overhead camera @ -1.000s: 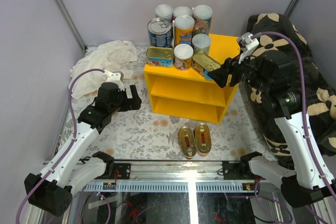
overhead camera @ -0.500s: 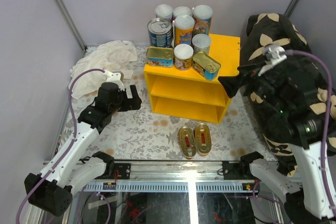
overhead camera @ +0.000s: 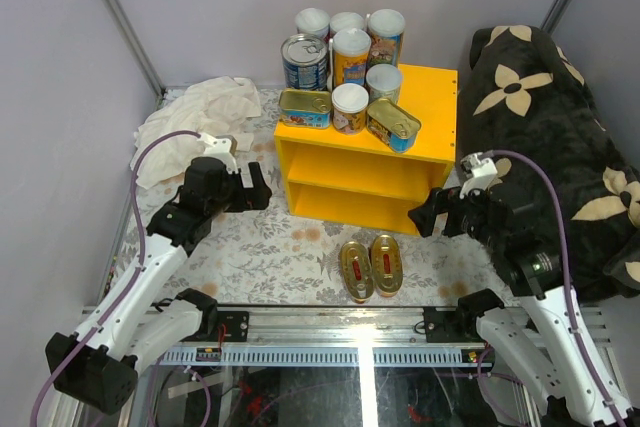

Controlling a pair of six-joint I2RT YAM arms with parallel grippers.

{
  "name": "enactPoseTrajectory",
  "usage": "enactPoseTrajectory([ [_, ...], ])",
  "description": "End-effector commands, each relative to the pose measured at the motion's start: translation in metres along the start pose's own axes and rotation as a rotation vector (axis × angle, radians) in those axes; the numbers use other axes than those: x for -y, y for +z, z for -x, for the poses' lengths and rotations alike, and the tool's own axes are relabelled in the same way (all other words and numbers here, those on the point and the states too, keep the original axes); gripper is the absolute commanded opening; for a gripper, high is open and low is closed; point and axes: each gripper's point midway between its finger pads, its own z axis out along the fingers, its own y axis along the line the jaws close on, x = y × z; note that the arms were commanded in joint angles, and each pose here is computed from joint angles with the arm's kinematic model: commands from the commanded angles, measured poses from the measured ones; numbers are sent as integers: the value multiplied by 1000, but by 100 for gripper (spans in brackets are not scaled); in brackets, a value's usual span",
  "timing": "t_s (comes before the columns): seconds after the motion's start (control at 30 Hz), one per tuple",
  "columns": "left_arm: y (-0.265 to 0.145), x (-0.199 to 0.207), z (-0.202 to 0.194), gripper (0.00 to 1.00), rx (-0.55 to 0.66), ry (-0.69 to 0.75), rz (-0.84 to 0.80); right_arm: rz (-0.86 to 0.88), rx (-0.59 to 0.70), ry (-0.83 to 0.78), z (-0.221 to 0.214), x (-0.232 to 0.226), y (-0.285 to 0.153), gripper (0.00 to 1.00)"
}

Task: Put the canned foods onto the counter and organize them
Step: Move the counter to the center of the board.

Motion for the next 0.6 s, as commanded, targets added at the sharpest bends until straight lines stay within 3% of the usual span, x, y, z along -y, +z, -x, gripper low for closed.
enactPoseTrajectory([
  [0.0,-6,34,15,100,56,59,-199,-59,119,61,5,9,-12,100],
  [0.2,-19,72,18,100,94,117,-343,-197,177,125,3,36,-8,100],
  [0.57,-19,80,77,100,421,11,-148,-249,249,127,16,50,8,88],
])
